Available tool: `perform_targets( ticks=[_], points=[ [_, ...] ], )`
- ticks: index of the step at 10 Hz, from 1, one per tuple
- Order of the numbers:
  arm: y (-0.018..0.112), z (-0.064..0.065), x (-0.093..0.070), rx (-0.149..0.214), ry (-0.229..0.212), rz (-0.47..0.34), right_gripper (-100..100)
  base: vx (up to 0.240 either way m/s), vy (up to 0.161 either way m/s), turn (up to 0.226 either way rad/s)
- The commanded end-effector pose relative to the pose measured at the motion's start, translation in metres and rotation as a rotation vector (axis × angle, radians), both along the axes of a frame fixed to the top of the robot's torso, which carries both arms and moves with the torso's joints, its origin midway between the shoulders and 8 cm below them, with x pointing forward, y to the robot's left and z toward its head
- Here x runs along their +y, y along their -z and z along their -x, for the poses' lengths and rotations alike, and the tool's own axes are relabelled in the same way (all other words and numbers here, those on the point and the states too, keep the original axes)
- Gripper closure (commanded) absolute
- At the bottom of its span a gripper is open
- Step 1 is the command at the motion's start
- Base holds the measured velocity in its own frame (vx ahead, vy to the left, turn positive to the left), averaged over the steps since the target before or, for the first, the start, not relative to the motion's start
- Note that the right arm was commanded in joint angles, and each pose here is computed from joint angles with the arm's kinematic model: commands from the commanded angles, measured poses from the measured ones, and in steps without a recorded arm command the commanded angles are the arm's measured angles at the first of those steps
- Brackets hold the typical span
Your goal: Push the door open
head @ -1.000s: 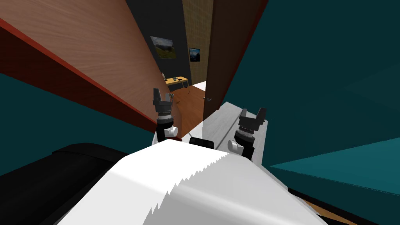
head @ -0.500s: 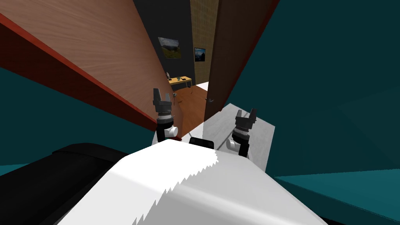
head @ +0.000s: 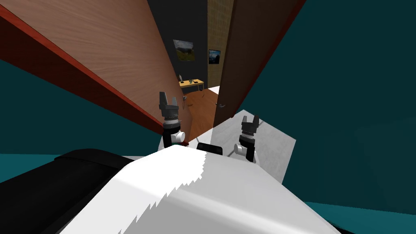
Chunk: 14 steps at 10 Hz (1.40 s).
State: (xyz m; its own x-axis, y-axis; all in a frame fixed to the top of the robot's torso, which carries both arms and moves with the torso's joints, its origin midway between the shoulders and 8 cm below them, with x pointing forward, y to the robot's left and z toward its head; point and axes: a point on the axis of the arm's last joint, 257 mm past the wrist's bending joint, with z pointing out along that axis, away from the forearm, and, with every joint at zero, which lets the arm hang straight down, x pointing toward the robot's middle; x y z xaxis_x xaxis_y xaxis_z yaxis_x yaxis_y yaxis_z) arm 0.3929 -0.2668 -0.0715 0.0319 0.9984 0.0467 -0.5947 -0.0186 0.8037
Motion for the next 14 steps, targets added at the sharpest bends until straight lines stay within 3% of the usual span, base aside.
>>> perform_targets(
  ticks=[1,8,12,14],
  points=[
    [0.008,-0.005,0.002,0.012,-0.003,0.000,-100,0.057,-0.068,0.080],
    [0.065,-0.035,0.004,0.111,-0.027,0.002,-100,0.051,-0.079,0.169],
    [0.089,-0.045,0.005,0.155,-0.033,0.003,-100,0.036,-0.083,0.109],
    [0.107,-0.054,0.005,0.186,-0.039,0.004,-100,0.037,-0.079,0.172]
  ],
)
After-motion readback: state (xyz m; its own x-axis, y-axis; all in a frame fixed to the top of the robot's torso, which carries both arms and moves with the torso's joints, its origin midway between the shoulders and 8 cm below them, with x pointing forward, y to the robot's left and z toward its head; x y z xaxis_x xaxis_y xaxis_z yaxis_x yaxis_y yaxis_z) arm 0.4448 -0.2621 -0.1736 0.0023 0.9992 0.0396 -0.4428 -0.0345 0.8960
